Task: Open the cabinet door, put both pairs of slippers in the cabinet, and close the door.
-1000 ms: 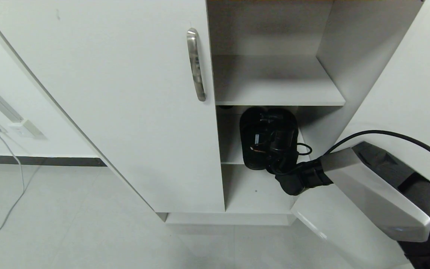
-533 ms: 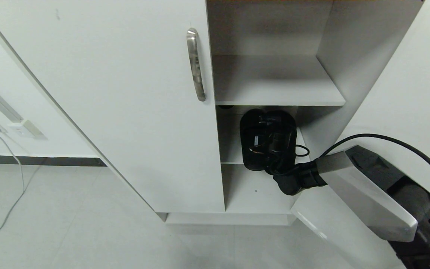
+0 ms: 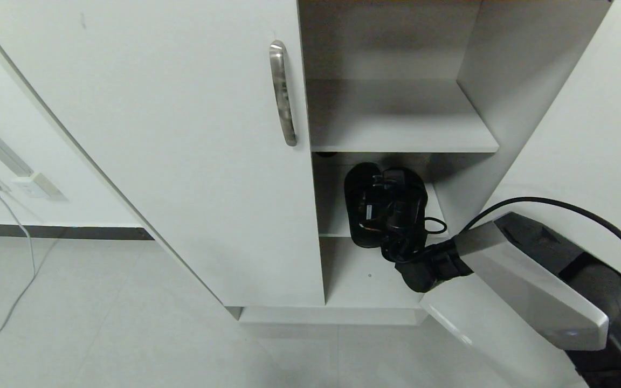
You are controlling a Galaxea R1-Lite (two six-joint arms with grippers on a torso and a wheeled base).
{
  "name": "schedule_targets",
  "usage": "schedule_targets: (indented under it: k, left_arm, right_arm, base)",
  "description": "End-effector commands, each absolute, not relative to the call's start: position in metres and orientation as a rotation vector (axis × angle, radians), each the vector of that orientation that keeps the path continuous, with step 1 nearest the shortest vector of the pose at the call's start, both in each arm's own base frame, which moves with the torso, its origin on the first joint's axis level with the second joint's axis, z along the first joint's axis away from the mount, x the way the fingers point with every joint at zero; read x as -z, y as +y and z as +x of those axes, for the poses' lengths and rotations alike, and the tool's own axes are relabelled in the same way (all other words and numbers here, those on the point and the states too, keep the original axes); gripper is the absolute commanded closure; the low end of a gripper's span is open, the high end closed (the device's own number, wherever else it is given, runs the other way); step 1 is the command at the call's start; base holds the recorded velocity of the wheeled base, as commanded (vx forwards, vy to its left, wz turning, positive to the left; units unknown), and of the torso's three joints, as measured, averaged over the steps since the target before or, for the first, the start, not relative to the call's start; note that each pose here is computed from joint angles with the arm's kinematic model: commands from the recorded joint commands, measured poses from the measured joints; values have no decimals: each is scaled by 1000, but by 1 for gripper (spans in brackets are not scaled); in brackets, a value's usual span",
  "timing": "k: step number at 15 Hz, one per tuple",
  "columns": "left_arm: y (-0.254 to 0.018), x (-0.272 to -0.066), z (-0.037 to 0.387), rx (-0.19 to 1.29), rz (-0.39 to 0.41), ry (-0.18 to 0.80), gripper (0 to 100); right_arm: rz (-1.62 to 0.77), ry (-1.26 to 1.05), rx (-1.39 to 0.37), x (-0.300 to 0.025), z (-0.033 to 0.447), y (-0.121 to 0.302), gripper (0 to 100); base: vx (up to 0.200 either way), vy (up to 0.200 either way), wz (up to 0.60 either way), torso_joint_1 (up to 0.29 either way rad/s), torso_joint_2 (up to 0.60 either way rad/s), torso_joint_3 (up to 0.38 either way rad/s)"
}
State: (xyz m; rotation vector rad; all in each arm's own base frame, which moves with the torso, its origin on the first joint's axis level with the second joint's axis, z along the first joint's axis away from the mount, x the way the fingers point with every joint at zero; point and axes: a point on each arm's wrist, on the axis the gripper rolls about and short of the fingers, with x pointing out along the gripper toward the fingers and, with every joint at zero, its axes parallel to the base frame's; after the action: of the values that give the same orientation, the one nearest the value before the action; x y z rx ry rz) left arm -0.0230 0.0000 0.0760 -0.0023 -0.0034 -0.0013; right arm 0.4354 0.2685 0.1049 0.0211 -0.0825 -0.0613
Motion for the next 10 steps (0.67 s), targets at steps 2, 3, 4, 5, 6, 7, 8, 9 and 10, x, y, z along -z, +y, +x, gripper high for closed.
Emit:
schedule_targets:
  k: [2,3,4,5,6,7,8,9,10]
  left_arm:
    - [0,-76,-23,2,-3,-2,100]
    - [0,-76,-23,2,-3,-2,100]
    - [0,-76,-23,0,-2,-2,100]
    - [0,-76,-23,0,-3,-2,100]
    - [0,-76,-23,0,-2,-2,100]
    - [0,-76,-23,0,-2,-2,100]
    - [0,-76,-23,2,-2,-3,100]
    - [0,-76,-23,2,-2,-3,100]
    - [0,-76,-23,0,-3,-2,100]
  right_arm:
    - [40,-107,10,-135,385,268,0]
    - [37,-102,-7,-138,370,266,0]
    - [33,-95,-23,-138,357,265,0]
    - [28,-85,-38,-136,342,262,0]
    - [20,-77,-54,-131,328,259,0]
    - [17,-69,-66,-126,319,258,0]
    - [12,-63,-88,-117,299,252,0]
    - [12,-63,-115,-111,281,249,0]
    - [10,-61,-128,-109,273,248,0]
  base:
    - [0,0,0,0,0,0]
    - [0,0,0,0,0,0]
    - [0,0,0,0,0,0]
    - [0,0,0,0,0,0]
    - [0,0,0,0,0,0]
    - [0,0,0,0,0,0]
    - [0,0,0,0,0,0]
    - [0,0,0,0,0,0]
    - [0,0,0,0,0,0]
